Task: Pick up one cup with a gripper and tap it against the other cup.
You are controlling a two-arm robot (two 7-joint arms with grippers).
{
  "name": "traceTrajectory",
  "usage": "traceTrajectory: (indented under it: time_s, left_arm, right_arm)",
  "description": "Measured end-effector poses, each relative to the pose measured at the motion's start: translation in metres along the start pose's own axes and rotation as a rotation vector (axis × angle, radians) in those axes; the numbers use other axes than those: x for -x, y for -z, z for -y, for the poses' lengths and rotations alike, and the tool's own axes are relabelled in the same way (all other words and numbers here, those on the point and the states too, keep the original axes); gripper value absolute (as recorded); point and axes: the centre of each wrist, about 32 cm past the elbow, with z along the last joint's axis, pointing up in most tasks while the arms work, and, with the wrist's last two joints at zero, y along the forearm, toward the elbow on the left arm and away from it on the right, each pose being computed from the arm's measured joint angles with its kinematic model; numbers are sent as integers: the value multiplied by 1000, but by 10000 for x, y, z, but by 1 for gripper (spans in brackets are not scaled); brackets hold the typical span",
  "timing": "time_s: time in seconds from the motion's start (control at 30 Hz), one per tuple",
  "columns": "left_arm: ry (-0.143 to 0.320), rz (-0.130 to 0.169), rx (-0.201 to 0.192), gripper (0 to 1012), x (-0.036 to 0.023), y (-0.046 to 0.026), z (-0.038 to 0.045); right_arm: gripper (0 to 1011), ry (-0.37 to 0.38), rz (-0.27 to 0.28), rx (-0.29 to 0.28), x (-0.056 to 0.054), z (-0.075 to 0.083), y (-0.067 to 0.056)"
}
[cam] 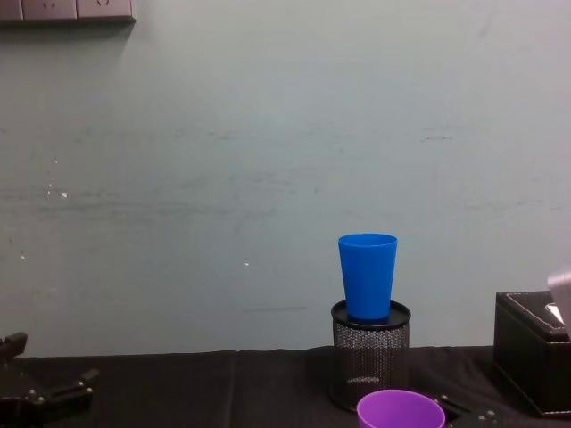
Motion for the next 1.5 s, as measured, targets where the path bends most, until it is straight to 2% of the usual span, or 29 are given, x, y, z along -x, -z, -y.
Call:
traceTrajectory:
  time_s: [0.1, 0.3, 0.5, 0.57, 0.6, 0.7, 0.73, 0.83, 0.93, 1.17, 1.5]
  left_arm:
    - [0, 0, 0, 1000, 0, 0, 0]
    - [0, 0, 0, 1000, 0, 0, 0]
    - [0, 0, 0, 1000, 0, 0, 0]
    - [0, 0, 0, 1000, 0, 0, 0]
    - [0, 0, 0, 1000, 0, 0, 0]
    - [0, 0, 0, 1000, 0, 0, 0]
    - [0, 0, 0, 1000, 0, 0, 0]
    - [0, 0, 0, 1000, 0, 0, 0]
    - [0, 0, 0, 1000, 0, 0, 0]
    - [0, 0, 0, 1000, 0, 0, 0]
    - [0, 0, 0, 1000, 0, 0, 0]
  right_arm:
    - [782, 0, 0, 0, 0, 0, 0]
    - [747, 0, 3, 1, 1, 1, -16]
    - [726, 9, 30, 20, -58, 35, -290]
    - [726, 7, 37, 14, -107, 68, -495]
    - [726, 7, 37, 14, -107, 68, -495]
    - [726, 3, 22, 1, -166, 109, -739]
    - [726, 3, 22, 1, -166, 109, -739]
    - [726, -6, -12, -9, -200, 130, -907]
    - [726, -9, -31, -17, -221, 128, -994]
    - [726, -9, -52, -12, -254, 91, -1112]
    - [726, -3, -38, -8, -306, 24, -1241]
